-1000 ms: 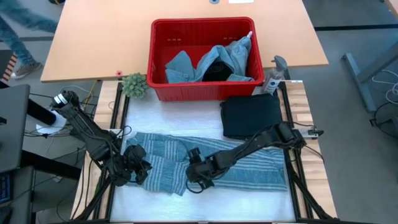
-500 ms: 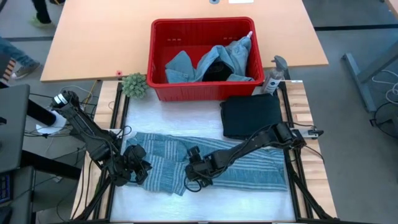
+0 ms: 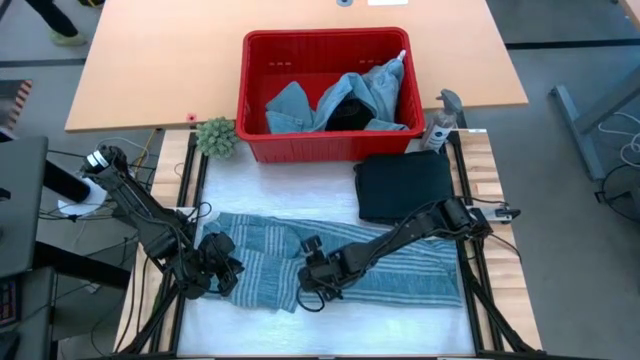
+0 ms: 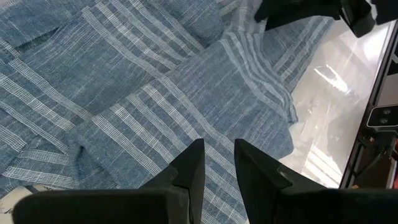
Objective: Fold Laundry from Bin
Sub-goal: Fold the blue polo shirt
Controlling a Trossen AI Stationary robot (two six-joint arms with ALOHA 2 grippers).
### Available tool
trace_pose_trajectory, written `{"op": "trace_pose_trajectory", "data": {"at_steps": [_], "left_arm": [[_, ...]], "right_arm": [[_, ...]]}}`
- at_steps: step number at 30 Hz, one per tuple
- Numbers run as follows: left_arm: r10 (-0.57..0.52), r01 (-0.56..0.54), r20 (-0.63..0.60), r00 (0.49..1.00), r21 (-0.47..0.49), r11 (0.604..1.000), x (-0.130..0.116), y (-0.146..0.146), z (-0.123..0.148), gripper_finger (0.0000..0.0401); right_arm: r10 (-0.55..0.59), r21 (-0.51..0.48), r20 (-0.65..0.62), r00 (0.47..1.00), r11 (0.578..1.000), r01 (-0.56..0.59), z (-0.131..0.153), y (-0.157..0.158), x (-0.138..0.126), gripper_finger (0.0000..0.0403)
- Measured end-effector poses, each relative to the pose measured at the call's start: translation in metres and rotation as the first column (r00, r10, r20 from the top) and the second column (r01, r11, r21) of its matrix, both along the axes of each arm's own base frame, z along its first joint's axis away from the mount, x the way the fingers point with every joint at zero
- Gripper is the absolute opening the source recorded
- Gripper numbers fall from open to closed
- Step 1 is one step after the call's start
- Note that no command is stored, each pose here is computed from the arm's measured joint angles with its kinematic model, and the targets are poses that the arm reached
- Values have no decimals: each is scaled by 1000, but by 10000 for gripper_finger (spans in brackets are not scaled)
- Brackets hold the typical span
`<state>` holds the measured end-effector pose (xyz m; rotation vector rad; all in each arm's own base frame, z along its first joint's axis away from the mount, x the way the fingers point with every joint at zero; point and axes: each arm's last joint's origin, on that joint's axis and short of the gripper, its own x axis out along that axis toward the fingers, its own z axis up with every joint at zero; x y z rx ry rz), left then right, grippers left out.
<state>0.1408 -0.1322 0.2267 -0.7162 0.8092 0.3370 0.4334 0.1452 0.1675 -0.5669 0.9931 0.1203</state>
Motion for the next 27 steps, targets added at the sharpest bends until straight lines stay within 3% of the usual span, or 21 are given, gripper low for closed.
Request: {"op": "trace_pose_trajectory", "data": {"at_steps": [8,14,23,27], "left_arm": [[-1,1,0,1000,1,1000,0,0,0,75],[-19,19,-1,1000,16,1000,0,0,0,75],[-15,15,-7,1000,9,1000,0,0,0,75],[-8,8,-9,1000,5,1000,0,0,0,75]], "right_arm": [[-40,11,-34,999,999,41,-2,-1,-3,19],[-127,49,-51,991,990,129,-2,-4,-6,28],[-174,104,13,985,980,172,16,-7,4,26],[-260,133,-6,966,957,259,15,-18,5,24]]}}
